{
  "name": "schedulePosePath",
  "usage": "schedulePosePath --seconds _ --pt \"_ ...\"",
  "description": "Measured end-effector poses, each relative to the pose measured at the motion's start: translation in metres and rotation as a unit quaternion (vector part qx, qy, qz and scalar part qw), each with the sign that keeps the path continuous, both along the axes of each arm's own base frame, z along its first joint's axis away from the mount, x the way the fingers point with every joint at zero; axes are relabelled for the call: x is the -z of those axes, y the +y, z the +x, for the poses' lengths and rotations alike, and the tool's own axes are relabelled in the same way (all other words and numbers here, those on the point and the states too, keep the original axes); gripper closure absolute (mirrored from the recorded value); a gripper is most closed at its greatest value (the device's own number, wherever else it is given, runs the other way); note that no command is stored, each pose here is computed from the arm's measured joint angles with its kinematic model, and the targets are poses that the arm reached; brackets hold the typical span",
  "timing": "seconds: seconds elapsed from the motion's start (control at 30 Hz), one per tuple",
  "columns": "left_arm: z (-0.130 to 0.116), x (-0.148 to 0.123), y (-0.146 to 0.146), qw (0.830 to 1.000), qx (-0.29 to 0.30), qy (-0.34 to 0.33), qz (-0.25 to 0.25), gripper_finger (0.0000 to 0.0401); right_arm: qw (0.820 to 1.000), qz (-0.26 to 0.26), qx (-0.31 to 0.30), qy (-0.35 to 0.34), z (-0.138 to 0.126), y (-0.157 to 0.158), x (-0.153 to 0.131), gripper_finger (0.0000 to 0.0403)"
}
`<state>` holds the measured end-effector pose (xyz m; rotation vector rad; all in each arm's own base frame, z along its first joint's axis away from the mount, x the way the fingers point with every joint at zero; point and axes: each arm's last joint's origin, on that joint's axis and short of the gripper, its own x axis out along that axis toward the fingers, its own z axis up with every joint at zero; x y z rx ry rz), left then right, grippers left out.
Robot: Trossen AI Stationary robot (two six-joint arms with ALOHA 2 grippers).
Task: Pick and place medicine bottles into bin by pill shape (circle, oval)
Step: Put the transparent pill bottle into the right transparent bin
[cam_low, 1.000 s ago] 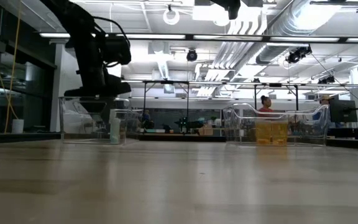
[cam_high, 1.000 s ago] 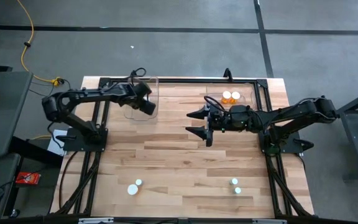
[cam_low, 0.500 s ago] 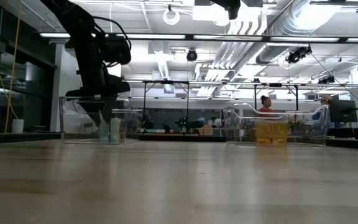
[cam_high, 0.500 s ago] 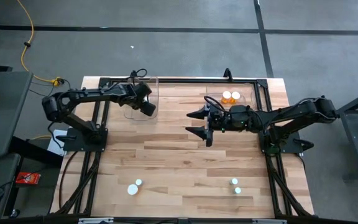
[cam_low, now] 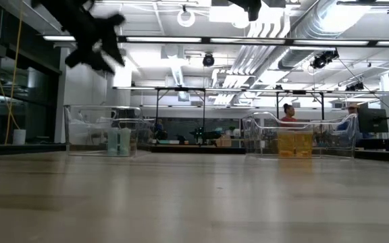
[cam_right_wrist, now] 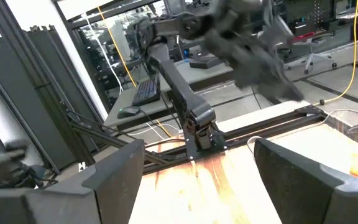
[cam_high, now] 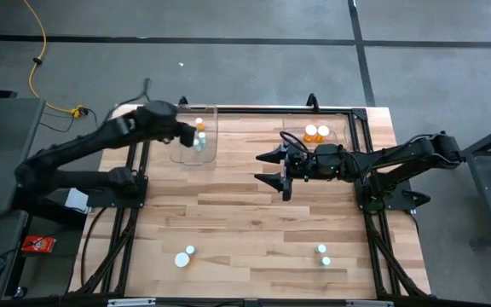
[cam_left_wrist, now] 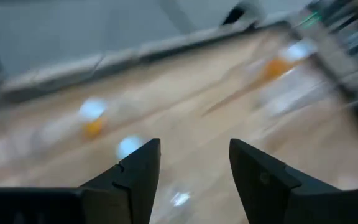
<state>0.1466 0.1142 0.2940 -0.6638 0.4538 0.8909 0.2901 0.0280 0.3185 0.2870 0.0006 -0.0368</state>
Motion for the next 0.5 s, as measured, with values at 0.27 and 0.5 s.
schedulePosePath --seconds 0.27,0.5 --pt "-0.008 -0.055 -0.05 0.965 0.119 -0.187 0.142 0.0219 1.0 -0.016 0.0 0.0 0.0 0.0 0.0 0.0107" --pt "0.012 -0.053 -0.086 0.92 0.187 -0.268 0.216 0.0219 1.0 -0.023 0.0 0.0 0.0 0.0 0.0 0.0107"
